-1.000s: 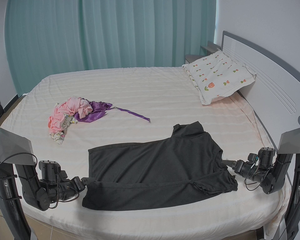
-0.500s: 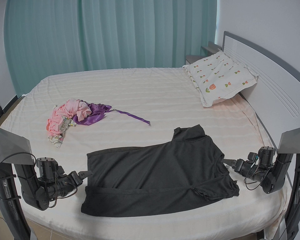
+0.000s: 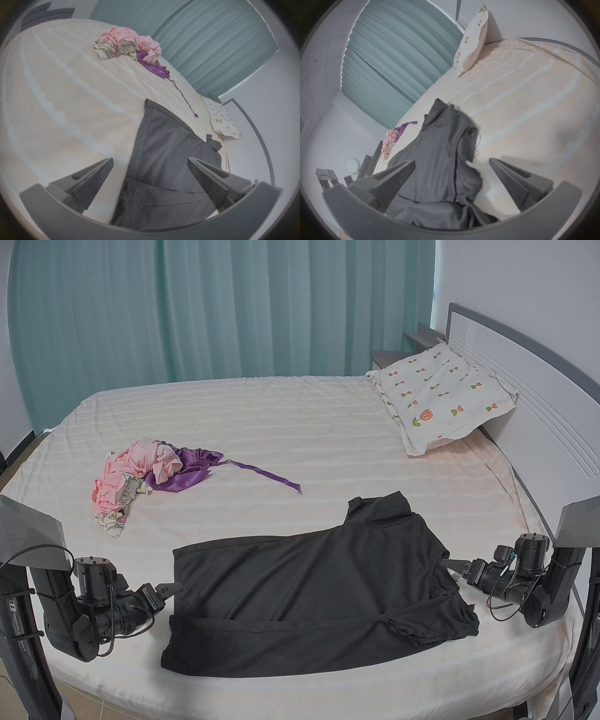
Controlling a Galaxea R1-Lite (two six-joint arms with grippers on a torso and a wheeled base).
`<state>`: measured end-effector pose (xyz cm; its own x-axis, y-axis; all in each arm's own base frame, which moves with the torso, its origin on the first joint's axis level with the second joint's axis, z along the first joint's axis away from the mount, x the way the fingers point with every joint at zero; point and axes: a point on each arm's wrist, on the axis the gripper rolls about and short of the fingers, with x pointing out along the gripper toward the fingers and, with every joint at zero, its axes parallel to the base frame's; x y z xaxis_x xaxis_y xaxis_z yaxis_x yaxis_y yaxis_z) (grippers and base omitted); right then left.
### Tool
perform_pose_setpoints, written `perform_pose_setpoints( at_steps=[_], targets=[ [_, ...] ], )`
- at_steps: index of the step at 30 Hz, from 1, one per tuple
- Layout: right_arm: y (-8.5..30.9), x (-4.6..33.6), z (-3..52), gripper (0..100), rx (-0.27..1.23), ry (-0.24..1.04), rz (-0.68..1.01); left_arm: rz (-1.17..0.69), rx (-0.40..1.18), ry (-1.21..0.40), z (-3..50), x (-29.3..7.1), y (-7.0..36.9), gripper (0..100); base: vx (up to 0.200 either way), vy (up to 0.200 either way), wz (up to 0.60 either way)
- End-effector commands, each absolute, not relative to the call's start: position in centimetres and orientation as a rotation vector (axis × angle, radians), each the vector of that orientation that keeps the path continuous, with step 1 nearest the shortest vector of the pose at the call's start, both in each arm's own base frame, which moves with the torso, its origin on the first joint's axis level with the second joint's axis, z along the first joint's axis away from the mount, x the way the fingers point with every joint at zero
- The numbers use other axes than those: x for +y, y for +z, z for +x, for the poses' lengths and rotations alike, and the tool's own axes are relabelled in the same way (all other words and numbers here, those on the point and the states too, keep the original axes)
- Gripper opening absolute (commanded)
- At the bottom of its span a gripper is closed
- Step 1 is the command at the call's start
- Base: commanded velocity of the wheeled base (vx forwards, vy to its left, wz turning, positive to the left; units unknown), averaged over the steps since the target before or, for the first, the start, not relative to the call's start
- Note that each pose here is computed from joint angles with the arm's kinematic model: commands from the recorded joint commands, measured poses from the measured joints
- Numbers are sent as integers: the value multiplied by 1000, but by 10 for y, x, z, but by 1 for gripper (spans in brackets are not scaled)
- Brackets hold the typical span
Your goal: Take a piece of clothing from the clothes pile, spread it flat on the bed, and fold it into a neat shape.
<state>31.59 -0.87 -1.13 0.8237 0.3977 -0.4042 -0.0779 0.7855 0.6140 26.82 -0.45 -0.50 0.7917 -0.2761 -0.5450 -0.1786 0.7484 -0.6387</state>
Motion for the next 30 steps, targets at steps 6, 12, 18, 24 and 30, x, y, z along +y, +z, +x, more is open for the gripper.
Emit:
perform_pose_setpoints(
  at_steps=[6, 12, 18, 24, 30],
  targets=[
    [-11, -9, 317, 100, 548, 271, 619, -759, 667, -56, 268, -5, -3, 100, 0, -67, 0],
    [-11, -8, 317, 100, 548, 271, 618, -757, 633, -66, 272, -5, 0, 100, 0, 0, 0],
    [-12, -6, 316, 100, 552, 278, 618, -731, 529, 3, 286, -3, 6, 100, 0, 0, 0],
    [-13, -4, 314, 100, 565, 279, 620, -715, 452, 24, 317, 0, 5, 100, 0, 0, 0],
    [-14, -1, 311, 100, 574, 283, 618, -706, 411, 24, 364, 4, -2, 100, 0, 0, 0]
  ],
)
